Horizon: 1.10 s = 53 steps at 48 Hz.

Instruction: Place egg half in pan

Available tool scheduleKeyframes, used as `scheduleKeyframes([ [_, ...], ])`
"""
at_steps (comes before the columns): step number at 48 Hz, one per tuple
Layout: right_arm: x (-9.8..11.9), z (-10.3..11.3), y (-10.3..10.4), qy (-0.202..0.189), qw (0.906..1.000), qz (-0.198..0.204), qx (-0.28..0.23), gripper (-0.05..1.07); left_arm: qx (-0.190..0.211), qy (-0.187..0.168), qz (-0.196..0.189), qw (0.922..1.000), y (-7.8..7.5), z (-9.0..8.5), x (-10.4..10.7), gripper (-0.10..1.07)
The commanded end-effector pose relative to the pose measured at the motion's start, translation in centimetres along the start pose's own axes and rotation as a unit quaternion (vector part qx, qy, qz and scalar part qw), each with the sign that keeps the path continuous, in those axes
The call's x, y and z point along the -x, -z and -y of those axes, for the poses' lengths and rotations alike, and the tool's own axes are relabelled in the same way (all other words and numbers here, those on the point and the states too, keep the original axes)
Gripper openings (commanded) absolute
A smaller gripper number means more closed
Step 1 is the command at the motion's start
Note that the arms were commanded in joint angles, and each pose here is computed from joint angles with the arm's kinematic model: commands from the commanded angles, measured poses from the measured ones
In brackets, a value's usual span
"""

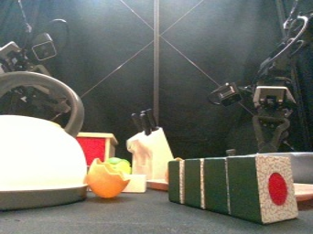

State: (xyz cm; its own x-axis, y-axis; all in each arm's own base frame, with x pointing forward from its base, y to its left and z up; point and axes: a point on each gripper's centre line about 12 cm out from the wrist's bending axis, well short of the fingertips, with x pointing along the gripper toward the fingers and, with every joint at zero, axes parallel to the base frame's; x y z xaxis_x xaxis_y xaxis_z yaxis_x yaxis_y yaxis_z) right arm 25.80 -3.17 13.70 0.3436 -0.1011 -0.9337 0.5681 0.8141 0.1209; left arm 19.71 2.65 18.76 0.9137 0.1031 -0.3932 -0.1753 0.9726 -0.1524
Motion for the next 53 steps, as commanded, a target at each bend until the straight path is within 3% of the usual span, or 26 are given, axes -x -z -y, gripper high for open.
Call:
scheduleKeyframes([
  [1, 1.1, -0.6, -0.9, -0.014, 0.9997, 0.018, -0.001, 0.68, 0.002, 0.002, 0.009, 1.0, -0.6, 0.1, -0.1, 0.8],
  [13, 3.8, -1.3, -1.6, -0.029, 0.9986, 0.044, 0.008, 0.68, 0.002, 0.002, 0.009, 1.0, -0.6, 0.1, -0.1, 0.8],
  [25, 6.4, -0.7, -3.9, -0.047, 0.9903, 0.13, 0.011, 0.68, 0.001, 0.002, 0.009, 1.0, -0.6, 0.1, -0.1, 0.8],
  [37, 5.5, 2.0, -7.4, -0.067, 0.971, 0.226, -0.039, 0.68, 0.001, 0.001, 0.008, 1.0, -0.5, 0.0, 0.0, 0.8],
  [47, 4.2, 5.5, -9.2, -0.053, 0.9594, 0.262, -0.09, 0.69, 0.0, 0.002, 0.01, 1.0, -0.6, 0.1, -0.1, 0.8],
  [53, 3.0, 6.5, -9.4, -0.047, 0.9584, 0.263, -0.099, 0.69, 0.002, 0.001, 0.009, 1.0, -0.6, 0.1, -0.1, 0.8],
])
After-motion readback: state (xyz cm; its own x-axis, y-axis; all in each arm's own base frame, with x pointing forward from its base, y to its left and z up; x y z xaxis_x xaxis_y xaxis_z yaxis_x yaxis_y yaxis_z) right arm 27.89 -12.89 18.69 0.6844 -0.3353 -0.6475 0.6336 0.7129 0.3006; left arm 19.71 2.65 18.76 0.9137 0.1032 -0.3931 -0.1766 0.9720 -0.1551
